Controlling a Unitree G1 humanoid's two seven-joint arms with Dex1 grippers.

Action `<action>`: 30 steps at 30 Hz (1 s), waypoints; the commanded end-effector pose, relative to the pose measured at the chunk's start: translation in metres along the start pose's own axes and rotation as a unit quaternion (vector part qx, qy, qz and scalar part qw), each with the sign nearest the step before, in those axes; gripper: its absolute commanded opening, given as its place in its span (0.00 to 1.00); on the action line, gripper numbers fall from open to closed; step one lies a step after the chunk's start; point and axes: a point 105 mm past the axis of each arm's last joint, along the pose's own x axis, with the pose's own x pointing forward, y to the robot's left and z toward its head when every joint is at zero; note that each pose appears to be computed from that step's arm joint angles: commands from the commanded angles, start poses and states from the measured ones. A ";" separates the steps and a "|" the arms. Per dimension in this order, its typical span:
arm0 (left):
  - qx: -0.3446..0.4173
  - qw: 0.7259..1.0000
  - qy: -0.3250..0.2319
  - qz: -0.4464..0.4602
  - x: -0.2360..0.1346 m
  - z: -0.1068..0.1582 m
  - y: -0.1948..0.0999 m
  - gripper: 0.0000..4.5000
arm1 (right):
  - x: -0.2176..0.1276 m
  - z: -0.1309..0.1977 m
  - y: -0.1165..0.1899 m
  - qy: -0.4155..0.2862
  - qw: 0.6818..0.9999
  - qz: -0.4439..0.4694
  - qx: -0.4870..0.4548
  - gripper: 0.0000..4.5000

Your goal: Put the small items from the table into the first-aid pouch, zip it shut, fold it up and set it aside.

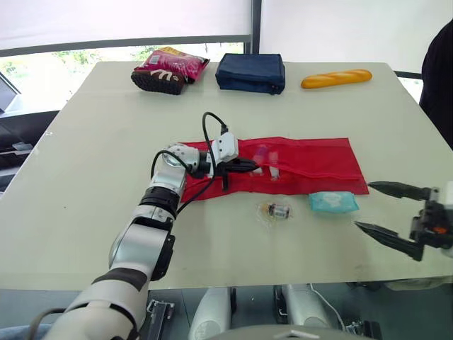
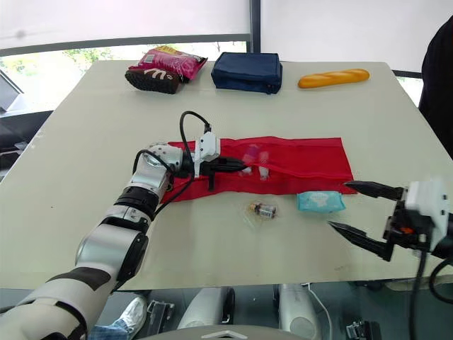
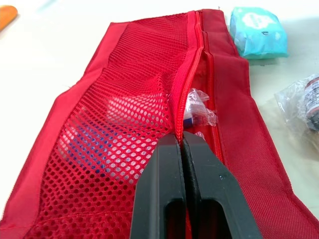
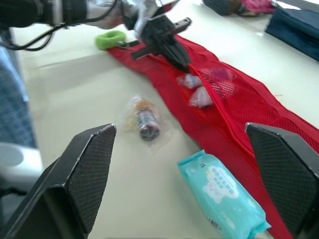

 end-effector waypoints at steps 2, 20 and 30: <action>0.025 1.000 -0.006 0.003 -0.004 0.009 0.004 0.00 | -0.011 0.012 -0.001 0.000 0.999 0.022 -0.025 0.98; 0.028 1.000 -0.003 0.000 -0.006 0.010 0.004 0.00 | -0.031 0.007 -0.016 0.019 0.999 -0.009 -0.037 0.98; 0.027 1.000 -0.003 0.000 -0.005 0.009 0.004 0.00 | -0.032 -0.001 -0.015 0.035 0.999 -0.009 -0.032 0.98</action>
